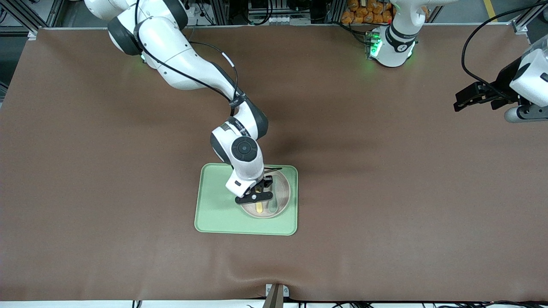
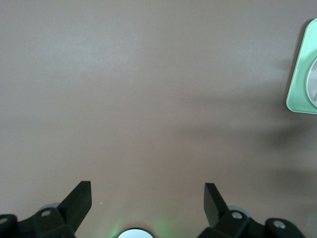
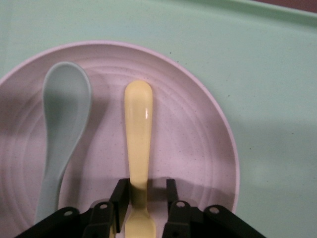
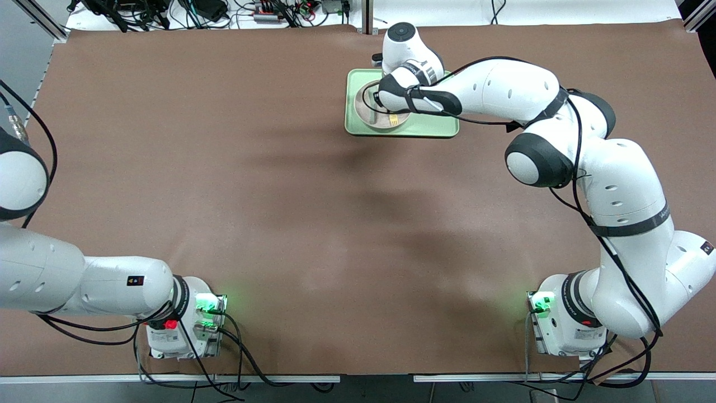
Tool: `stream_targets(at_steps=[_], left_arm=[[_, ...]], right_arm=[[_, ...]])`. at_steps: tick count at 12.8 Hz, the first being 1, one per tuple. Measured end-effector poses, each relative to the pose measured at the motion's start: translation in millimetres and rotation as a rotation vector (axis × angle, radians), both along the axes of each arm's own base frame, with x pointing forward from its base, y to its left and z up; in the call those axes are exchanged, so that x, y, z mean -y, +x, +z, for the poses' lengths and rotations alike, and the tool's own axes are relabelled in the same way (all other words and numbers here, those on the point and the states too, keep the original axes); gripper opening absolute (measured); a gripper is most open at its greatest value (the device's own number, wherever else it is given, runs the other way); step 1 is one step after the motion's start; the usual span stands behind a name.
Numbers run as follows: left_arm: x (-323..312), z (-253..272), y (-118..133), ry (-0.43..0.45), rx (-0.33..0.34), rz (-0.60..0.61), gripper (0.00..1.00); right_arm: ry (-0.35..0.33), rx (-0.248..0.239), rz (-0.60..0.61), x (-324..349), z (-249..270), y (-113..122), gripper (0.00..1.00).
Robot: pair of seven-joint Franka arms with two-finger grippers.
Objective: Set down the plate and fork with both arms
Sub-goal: 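Lower the right gripper and close it on the yellow fork, then lift the fork and set it on the mat beside the plate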
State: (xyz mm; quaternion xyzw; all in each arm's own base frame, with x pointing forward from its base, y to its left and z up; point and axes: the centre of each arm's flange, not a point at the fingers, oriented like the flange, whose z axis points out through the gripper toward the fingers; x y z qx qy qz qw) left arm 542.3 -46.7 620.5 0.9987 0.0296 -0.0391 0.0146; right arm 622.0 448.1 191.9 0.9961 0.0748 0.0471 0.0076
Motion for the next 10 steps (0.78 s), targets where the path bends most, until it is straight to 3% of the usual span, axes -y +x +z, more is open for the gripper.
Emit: stream_targets(at_steps=[2,3,6,10], left_arm=[[0,0,0,0.000,0.000,0.000,1.00],[0,0,0,0.000,0.000,0.000,1.00],[1,0,0,0.000,-0.001,-0.002,1.00],[1,0,0,0.000,-0.001,-0.002,1.00]], right_arm=[[0.002,0.001,0.001,-1,1,0,0.25],[0.002,0.001,0.001,-1,1,0,0.15],[-0.011,-0.027,-0.003,-5,12,0,0.15],[0.050,-0.045,-0.067,5,73,23,0.15]])
